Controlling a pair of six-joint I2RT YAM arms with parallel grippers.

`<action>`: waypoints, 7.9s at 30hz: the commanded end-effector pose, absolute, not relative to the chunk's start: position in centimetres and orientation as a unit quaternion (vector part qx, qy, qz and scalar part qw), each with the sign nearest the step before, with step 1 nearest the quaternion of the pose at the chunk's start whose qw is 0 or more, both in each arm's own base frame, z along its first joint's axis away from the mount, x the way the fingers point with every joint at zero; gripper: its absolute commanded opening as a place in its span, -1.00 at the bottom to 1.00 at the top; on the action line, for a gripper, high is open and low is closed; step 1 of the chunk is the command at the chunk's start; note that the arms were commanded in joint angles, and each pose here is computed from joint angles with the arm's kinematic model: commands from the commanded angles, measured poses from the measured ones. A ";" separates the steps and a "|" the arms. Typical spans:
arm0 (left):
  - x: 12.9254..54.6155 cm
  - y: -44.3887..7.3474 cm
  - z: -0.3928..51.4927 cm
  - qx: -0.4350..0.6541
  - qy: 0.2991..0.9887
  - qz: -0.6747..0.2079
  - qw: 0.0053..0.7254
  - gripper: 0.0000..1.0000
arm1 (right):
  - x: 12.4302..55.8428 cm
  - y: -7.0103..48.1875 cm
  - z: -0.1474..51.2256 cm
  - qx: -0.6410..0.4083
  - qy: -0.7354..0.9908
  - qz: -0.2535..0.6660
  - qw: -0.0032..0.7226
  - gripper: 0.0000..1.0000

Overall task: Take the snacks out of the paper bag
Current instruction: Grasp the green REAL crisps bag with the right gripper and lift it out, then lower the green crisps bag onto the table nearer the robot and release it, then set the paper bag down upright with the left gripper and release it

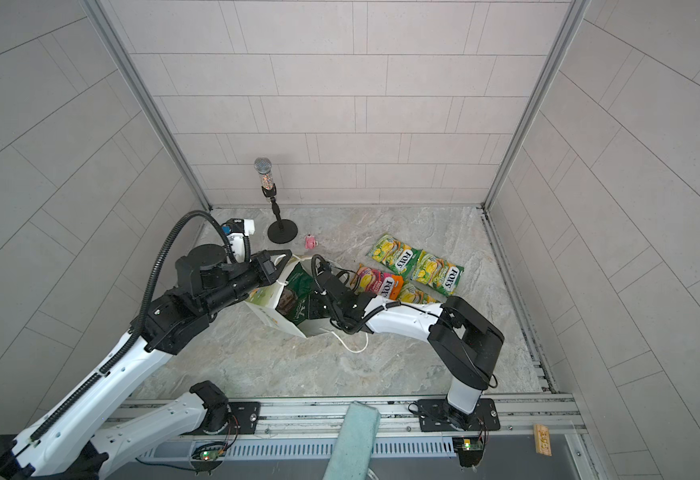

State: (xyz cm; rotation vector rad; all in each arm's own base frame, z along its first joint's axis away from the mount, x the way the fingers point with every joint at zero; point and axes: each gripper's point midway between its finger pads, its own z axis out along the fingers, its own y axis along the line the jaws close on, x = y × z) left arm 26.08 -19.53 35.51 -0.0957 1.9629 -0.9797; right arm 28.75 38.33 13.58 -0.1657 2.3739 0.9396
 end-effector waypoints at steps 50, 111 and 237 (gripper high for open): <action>25.7 -12.4 33.2 -0.079 0.819 -0.229 0.520 -1.00 | 28.3 36.0 41.3 -0.147 0.704 0.535 0.443 -1.00; 27.9 -10.7 35.7 -0.066 0.805 -0.266 0.526 -1.00 | 27.0 13.2 35.4 -0.067 0.831 0.289 0.470 -1.00; 31.7 -21.8 43.6 -0.064 0.691 -0.562 0.450 -1.00 | 20.5 10.5 10.7 -0.056 0.942 0.076 0.323 0.39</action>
